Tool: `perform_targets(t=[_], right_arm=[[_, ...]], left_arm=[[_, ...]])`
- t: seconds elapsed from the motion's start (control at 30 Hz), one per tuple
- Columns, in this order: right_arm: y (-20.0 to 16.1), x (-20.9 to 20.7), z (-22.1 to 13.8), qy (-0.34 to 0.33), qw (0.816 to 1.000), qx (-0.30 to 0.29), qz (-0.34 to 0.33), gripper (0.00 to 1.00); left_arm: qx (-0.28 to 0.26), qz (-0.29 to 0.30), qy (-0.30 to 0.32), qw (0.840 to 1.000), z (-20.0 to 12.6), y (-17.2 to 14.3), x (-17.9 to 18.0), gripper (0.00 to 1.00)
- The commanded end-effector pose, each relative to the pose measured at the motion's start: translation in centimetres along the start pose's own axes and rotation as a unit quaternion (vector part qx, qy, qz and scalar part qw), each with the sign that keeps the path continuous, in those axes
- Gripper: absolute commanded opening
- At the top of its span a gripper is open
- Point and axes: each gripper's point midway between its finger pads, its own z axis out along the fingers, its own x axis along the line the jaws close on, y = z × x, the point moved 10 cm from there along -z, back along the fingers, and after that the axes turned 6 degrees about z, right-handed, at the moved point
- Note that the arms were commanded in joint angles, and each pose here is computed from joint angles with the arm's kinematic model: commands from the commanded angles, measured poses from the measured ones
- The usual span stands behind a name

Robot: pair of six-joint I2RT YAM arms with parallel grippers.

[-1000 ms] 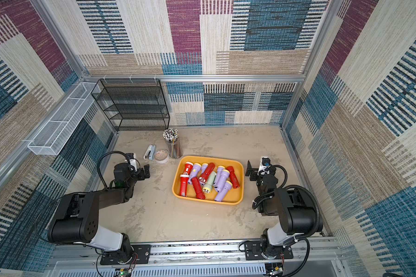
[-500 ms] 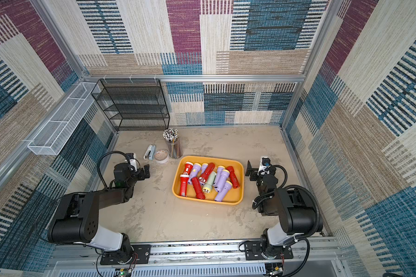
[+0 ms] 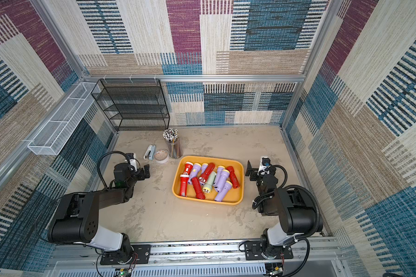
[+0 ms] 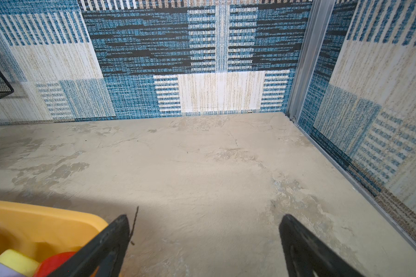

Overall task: Put the flashlights into the storage boxes
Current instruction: Reset both arms

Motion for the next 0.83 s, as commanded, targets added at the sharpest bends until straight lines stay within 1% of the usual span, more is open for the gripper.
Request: perform_targets(t=[0.0, 0.37, 0.5, 0.8], right_arm=[[0.87, 0.14, 0.06, 0.006, 1.0, -0.027, -0.002, 1.0], [0.84, 0.18, 0.05, 0.007, 1.0, -0.027, -0.003, 1.0], [0.82, 0.16, 0.04, 0.007, 1.0, -0.026, -0.002, 1.0], [0.83, 0.16, 0.03, 0.007, 1.0, -0.027, -0.003, 1.0]], left_arm=[[-0.016, 0.005, -0.002, 1.0, -0.04, 0.54, 0.03, 1.0], [-0.016, 0.006, -0.003, 1.0, 0.02, 0.54, 0.02, 1.0], [-0.014, 0.015, -0.024, 1.0, 0.24, 0.4, -0.33, 1.0], [-0.018, 0.014, -0.025, 0.999, 0.09, 0.38, -0.32, 1.0]])
